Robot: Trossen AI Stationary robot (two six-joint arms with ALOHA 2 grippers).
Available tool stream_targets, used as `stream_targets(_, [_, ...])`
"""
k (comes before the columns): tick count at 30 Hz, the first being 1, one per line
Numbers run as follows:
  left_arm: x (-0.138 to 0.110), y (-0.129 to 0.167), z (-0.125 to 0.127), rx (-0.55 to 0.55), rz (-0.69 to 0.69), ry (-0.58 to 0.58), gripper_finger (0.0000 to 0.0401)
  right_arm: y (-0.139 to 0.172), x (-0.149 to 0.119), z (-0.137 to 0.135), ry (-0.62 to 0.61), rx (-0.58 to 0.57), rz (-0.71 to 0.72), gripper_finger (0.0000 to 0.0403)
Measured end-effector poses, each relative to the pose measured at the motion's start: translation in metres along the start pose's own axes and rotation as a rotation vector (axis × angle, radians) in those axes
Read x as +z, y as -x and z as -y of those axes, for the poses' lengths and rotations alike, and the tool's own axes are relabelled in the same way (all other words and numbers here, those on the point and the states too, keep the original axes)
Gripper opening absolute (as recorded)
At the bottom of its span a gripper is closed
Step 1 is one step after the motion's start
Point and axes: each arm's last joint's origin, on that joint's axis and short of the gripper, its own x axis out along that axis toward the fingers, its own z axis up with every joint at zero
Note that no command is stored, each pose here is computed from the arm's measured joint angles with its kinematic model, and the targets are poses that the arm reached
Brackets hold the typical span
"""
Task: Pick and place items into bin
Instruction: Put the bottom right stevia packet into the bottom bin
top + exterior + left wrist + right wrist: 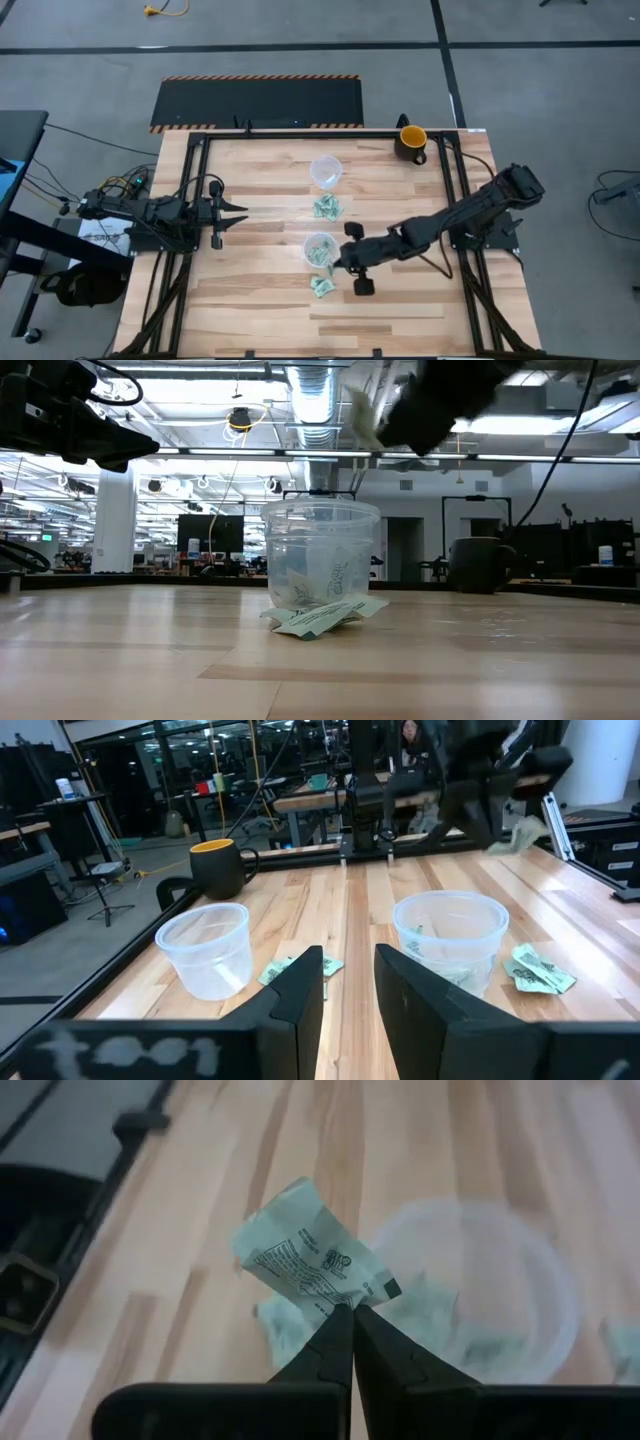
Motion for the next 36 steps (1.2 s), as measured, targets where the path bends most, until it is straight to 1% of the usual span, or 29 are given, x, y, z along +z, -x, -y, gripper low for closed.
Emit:
stream_targets(3, [0.0,0.0,0.0,0.0,0.0,0.0,0.0084,0.0,0.01,0.008,0.041,-0.018,0.022,0.0])
stream_targets(5, [0.0,0.0,0.0,0.001,0.0,0.0,0.0084,-0.007,0.017,0.015,0.047,-0.035,0.034,0.0])
stream_targets(7, [0.0,0.0,0.0,0.001,0.0,0.0,0.0084,-0.009,0.014,0.023,0.049,-0.051,0.0,0.0])
stream_targets(10, [0.0,0.0,0.0,0.001,0.0,0.0,0.0084,-0.017,0.017,0.035,0.037,-0.078,0.007,0.0])
stream_targets(12, [0.0,0.0,0.0,0.001,0.0,0.0,0.0084,-0.019,0.01,0.042,0.03,-0.091,-0.042,0.0])
stream_targets(14, [0.0,0.0,0.0,0.001,0.0,0.0,0.0084,-0.024,0.012,0.047,0.014,-0.102,-0.026,0.0])
stream_targets(16, [0.0,0.0,0.0,0.001,0.0,0.0,0.0084,-0.027,0.008,0.05,0.009,-0.109,-0.051,0.0001])
stream_targets(20, [0.0,0.0,0.0,0.001,0.0,0.0,0.0084,-0.03,0.008,0.051,0.013,-0.11,-0.044,0.0015])
stream_targets(28, [0.0,0.0,0.0,0.0,0.0,0.0,0.0084,-0.031,0.008,0.047,0.02,-0.103,-0.04,0.0075])
stream_targets(31, [0.0,0.0,0.0,0.0,0.0,0.0,0.0084,-0.03,0.008,0.046,0.023,-0.096,-0.041,0.009])
stream_targets(33, [0.0,0.0,0.0,0.0,0.0,0.0,0.0084,-0.03,0.008,0.041,0.03,-0.066,-0.038,0.0095])
stream_targets(36, [0.0,0.0,0.0,0.0,0.0,0.0,0.0084,-0.028,0.013,0.027,0.047,0.018,-0.023,0.0098])
